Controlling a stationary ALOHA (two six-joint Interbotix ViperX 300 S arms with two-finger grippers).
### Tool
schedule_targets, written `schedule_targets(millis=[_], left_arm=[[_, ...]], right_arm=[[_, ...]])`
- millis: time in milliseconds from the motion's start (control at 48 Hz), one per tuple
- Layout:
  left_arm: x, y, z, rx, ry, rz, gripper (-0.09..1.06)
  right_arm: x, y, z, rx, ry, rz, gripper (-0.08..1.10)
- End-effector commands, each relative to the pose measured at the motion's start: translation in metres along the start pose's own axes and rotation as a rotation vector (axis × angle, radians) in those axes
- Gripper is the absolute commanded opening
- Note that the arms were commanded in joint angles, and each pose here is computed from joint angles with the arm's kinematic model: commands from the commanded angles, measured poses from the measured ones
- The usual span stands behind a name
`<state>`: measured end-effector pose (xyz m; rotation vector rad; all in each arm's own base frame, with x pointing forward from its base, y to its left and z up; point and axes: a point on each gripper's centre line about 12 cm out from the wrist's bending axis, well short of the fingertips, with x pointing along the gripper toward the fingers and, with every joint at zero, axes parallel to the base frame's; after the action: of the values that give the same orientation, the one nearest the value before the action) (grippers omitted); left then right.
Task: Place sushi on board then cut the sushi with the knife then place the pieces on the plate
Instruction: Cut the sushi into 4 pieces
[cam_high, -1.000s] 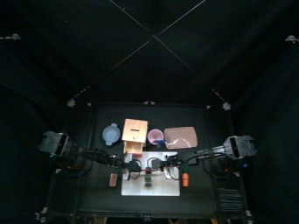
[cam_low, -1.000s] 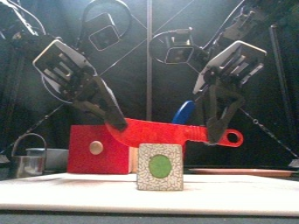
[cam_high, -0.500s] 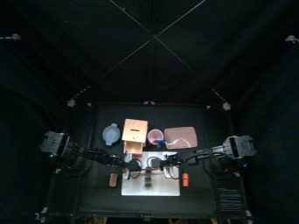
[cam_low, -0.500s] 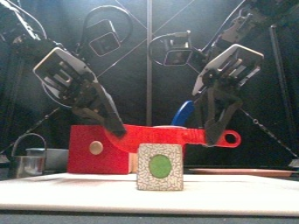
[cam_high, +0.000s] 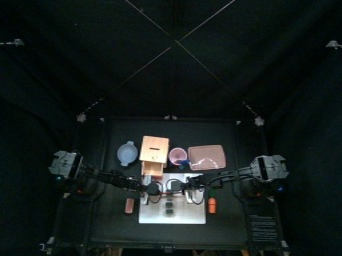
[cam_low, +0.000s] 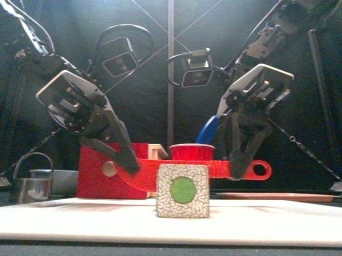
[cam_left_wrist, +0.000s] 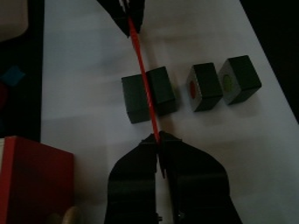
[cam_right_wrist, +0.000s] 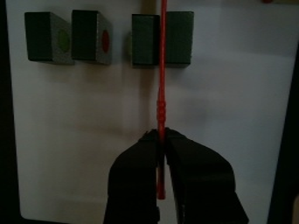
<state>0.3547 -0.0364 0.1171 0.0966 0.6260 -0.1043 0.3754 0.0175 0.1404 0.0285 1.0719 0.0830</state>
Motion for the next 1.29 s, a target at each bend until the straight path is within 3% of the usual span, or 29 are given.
schedule_targets(millis=[21, 208, 333, 521, 792, 917, 1021, 1167, 1292], left_arm=[[0.0, 0.002, 0.012, 0.007, -0.04, 0.006, 0.36], [0.008, 0.0, 0.0, 0.006, -0.001, 0.001, 0.36], [0.007, 0.0, 0.001, 0.003, -0.004, 0.003, 0.36], [0.0, 0.004, 0.014, 0.004, -0.047, 0.011, 0.36], [-0.028, 0.006, 0.045, 0.017, -0.157, 0.015, 0.37], [-0.037, 0.009, 0.052, 0.015, -0.189, 0.025, 0.4], [-0.04, 0.015, 0.053, 0.009, -0.2, 0.039, 0.47], [-0.043, 0.016, 0.058, 0.009, -0.235, 0.044, 0.71], [-0.047, 0.014, 0.064, 0.032, -0.279, 0.046, 0.85]], right_arm=[[-0.013, -0.001, 0.024, 0.003, -0.092, -0.002, 0.35], [0.002, -0.001, 0.019, 0.024, -0.064, 0.003, 0.35], [-0.001, -0.003, 0.022, 0.022, -0.073, 0.0, 0.35], [-0.014, -0.003, 0.028, 0.009, -0.09, -0.002, 0.35], [-0.046, -0.002, 0.038, -0.034, -0.132, -0.016, 0.35], [-0.06, -0.002, 0.041, -0.052, -0.152, -0.025, 0.35], [-0.065, 0.0, 0.04, -0.054, -0.154, -0.023, 0.35], [-0.069, 0.002, 0.036, -0.058, -0.129, -0.015, 0.35], [-0.072, 0.002, 0.03, -0.046, -0.101, -0.008, 0.35]])
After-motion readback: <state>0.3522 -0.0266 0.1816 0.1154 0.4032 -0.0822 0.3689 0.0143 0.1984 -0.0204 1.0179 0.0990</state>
